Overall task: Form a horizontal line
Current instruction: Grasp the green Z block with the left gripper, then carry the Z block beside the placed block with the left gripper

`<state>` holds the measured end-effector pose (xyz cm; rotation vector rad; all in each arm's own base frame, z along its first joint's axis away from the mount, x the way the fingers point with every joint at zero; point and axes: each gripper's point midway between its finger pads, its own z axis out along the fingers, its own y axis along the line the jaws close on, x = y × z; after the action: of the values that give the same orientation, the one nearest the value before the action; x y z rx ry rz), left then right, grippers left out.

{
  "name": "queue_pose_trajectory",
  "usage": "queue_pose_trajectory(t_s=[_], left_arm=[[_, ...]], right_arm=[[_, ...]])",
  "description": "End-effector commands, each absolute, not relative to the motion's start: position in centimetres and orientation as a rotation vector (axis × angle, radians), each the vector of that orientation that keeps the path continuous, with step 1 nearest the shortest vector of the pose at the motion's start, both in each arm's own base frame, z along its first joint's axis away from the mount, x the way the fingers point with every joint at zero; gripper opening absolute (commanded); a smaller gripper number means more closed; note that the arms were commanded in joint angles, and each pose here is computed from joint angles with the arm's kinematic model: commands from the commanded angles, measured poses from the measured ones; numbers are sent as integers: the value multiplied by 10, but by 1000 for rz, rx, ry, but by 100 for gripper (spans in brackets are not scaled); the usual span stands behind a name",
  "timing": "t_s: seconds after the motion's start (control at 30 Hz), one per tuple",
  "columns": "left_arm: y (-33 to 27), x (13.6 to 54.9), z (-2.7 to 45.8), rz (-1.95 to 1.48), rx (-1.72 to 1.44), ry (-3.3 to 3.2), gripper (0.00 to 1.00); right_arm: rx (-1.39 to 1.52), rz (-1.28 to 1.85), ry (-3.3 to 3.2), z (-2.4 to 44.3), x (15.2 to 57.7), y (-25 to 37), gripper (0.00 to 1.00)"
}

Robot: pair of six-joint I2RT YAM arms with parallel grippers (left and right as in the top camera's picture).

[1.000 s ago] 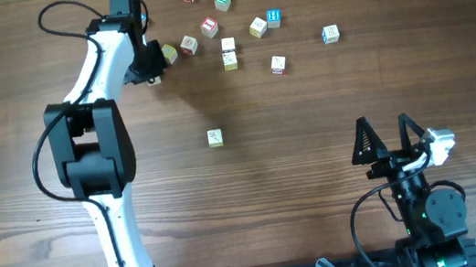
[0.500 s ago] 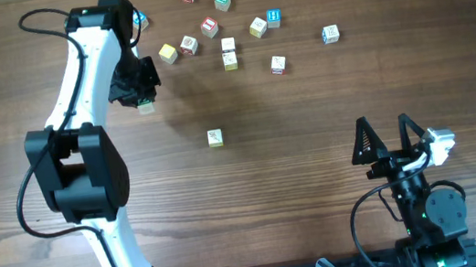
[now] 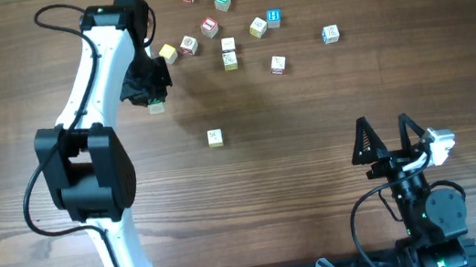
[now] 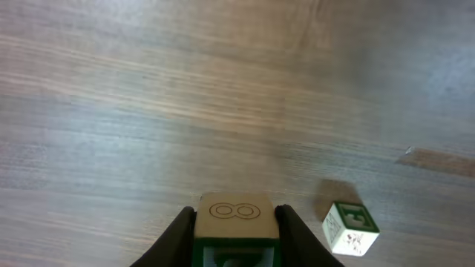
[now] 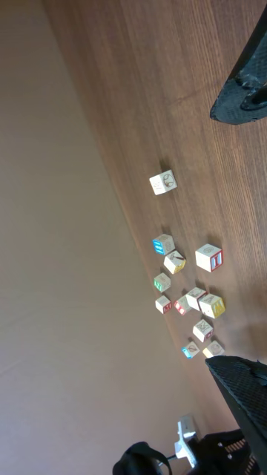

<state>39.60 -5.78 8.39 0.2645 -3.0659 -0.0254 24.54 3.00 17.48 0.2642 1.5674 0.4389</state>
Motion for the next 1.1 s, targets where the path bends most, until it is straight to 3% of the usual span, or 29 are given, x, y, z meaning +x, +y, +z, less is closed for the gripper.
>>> queue_pose_trajectory(t_s=[0.0, 0.3, 0.43, 0.73, 0.77, 0.87, 0.97, 1.07], left_arm=[[-64, 386, 88, -19, 266, -3039, 20], [-89, 356, 83, -65, 141, -2954, 22], [-94, 332, 30, -97, 137, -2901, 20], [-103, 342, 10, -26, 145, -2963, 21], [-103, 341, 10, -24, 145, -2959, 25], [-103, 341, 10, -25, 145, -2958, 52], [-103, 341, 10, -24, 145, -2960, 54], [-103, 341, 10, -24, 146, -2959, 45]], right_arm=[[257, 447, 1560, 177, 245, 31, 100], [257, 447, 1560, 177, 245, 31, 100], [257, 447, 1560, 177, 245, 31, 100], [257, 447, 1560, 177, 245, 31, 100], [257, 447, 1559, 177, 245, 31, 100], [257, 447, 1559, 177, 245, 31, 100], [257, 447, 1559, 177, 245, 31, 100], [257, 447, 1560, 177, 245, 31, 100]])
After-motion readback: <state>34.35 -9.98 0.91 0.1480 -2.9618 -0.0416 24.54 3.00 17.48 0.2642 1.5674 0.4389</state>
